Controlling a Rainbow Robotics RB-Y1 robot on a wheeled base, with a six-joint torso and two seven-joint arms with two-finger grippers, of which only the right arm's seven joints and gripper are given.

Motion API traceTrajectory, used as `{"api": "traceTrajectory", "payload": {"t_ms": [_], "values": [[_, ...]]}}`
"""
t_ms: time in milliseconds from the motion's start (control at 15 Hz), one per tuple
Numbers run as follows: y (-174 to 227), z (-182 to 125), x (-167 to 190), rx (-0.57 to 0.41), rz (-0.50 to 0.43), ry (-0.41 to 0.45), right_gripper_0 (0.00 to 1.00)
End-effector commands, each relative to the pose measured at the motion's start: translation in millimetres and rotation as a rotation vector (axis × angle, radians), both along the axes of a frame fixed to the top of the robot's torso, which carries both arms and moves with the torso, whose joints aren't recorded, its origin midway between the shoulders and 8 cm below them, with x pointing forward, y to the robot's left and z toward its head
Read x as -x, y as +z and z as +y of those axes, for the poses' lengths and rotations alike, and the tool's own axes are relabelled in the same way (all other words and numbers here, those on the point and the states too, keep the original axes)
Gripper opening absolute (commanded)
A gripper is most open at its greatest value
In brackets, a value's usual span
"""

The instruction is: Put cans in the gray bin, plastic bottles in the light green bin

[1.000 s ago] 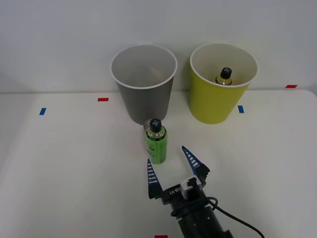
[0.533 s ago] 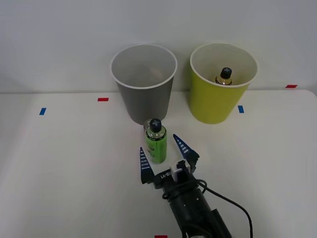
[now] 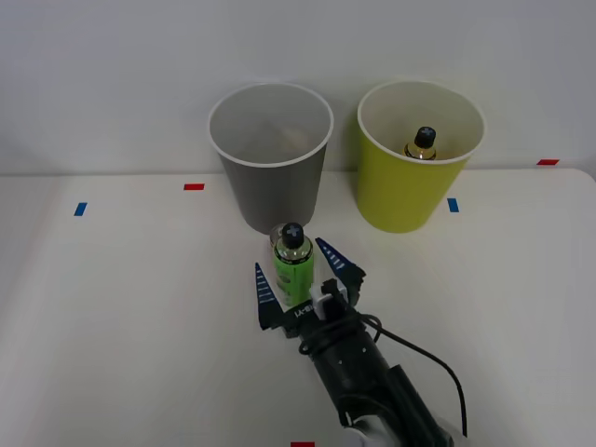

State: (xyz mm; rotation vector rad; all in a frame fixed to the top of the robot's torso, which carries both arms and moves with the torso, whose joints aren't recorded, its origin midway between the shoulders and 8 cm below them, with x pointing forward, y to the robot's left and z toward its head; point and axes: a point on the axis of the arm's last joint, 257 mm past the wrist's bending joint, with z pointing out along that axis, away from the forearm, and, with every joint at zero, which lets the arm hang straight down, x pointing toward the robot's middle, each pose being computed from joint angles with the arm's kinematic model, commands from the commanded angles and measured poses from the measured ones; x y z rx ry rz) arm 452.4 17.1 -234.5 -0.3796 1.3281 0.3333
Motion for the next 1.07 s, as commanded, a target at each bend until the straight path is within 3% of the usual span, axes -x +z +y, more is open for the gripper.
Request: {"api": "traceTrajectory", "payload": {"t_ms": [67, 200, 267, 400, 467, 533, 1067], "values": [[1.0, 0.1, -2.1, 0.004, -0.001, 0.001, 1.0], [2.4, 0.6, -1.1, 0.009, -0.01, 0.002, 1.0], [4.3, 2.2, -0.4, 0.02, -0.022, 0.007, 0.93], [4.7, 4.1, 1.1, 0.018, -0.024, 0.011, 0.22], [4.7, 4.1, 1.1, 0.018, -0.024, 0.011, 0.04], [4.7, 4.2, 1.2, 0.018, -0.025, 0.012, 0.0], [3.8, 3.1, 2.4, 0.016, -0.024, 0.012, 0.0]]}}
